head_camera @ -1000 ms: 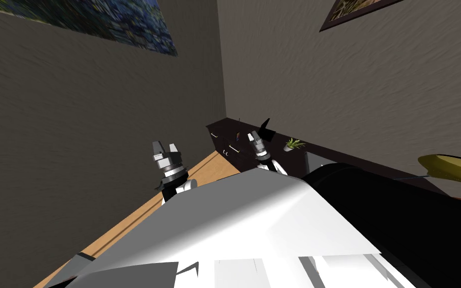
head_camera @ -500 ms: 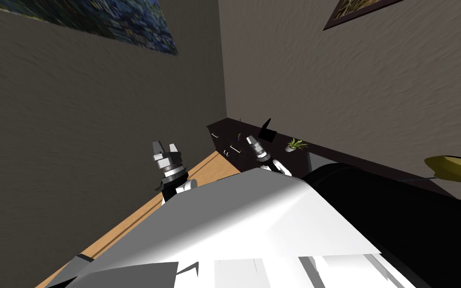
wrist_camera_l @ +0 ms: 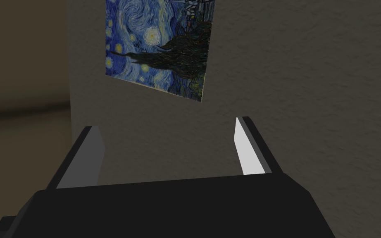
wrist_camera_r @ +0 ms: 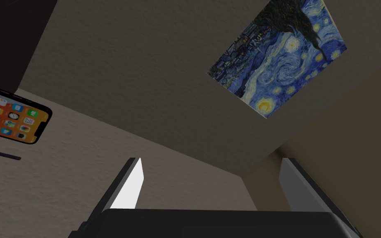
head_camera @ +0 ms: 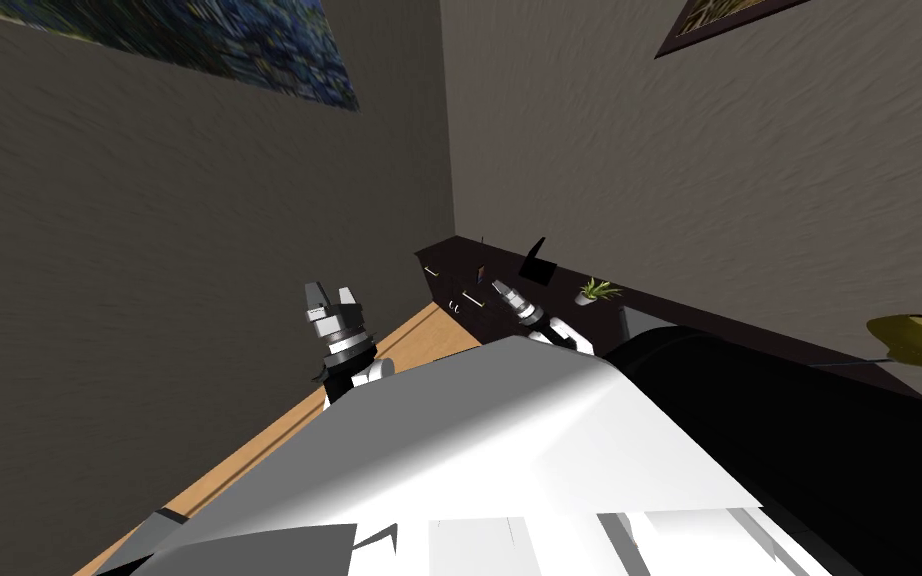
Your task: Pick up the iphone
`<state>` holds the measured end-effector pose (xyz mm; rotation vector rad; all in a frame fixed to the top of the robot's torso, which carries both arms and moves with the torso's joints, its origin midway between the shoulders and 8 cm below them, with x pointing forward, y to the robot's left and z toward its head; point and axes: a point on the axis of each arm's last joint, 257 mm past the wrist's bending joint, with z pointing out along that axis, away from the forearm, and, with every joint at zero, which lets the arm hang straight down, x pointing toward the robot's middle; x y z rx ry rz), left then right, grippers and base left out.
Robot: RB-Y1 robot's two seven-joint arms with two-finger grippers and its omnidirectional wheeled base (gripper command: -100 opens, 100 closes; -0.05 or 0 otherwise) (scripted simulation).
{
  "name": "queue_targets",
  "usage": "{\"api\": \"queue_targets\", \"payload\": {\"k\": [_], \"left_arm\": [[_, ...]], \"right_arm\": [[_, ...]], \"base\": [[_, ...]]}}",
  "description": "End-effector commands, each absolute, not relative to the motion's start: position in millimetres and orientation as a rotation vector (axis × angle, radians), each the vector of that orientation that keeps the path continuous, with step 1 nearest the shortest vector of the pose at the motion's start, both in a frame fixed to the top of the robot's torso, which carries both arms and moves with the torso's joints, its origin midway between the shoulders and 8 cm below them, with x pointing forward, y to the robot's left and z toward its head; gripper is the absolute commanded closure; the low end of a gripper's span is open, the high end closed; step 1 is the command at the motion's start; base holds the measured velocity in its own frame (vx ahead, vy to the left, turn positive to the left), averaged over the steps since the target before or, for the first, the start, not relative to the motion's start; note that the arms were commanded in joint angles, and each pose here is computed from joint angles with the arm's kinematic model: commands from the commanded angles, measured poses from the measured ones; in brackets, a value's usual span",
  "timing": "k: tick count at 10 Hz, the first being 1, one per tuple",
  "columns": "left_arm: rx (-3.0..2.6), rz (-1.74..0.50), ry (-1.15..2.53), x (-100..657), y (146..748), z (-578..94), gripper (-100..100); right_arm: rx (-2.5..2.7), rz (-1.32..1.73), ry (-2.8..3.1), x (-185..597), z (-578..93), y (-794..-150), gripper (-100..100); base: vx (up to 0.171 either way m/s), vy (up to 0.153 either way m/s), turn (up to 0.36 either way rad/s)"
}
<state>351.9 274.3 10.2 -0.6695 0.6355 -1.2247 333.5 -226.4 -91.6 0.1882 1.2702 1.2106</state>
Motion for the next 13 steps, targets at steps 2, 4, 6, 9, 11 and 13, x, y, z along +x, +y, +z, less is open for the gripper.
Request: {"api": "queue_targets", "payload": {"k": [2, 4, 6, 9, 11, 13], "left_arm": [[-0.669, -1.225, 0.635, 352, 274, 10, 0], [-0.669, -1.225, 0.635, 352, 274, 10, 0], [-0.669, -1.225, 0.636, 352, 274, 10, 0], [-0.670, -1.225, 0.635, 352, 274, 10, 0], [-0.669, -1.225, 0.635, 352, 274, 10, 0], [-0.669, -1.225, 0.636, 352, 274, 10, 0]], "right_arm": [[0.143, 1.176, 1.375, 330, -116, -235, -100], [0.112, 1.171, 1.402, 329, -118, -235, -100], [0.068, 1.141, 1.483, 326, -135, -242, -100], [0.016, 1.081, 1.611, 322, -165, -261, -100], [-0.028, 1.070, 1.646, 320, -167, -262, -100], [-0.073, 1.031, 1.722, 317, -181, -275, -100]], "base": [[0.027, 0.038, 0.015], [0.015, 0.024, 0.003], [0.024, 0.031, 0.022], [0.037, 0.053, 0.027], [0.022, 0.026, 0.010], [0.023, 0.033, 0.033]]}}
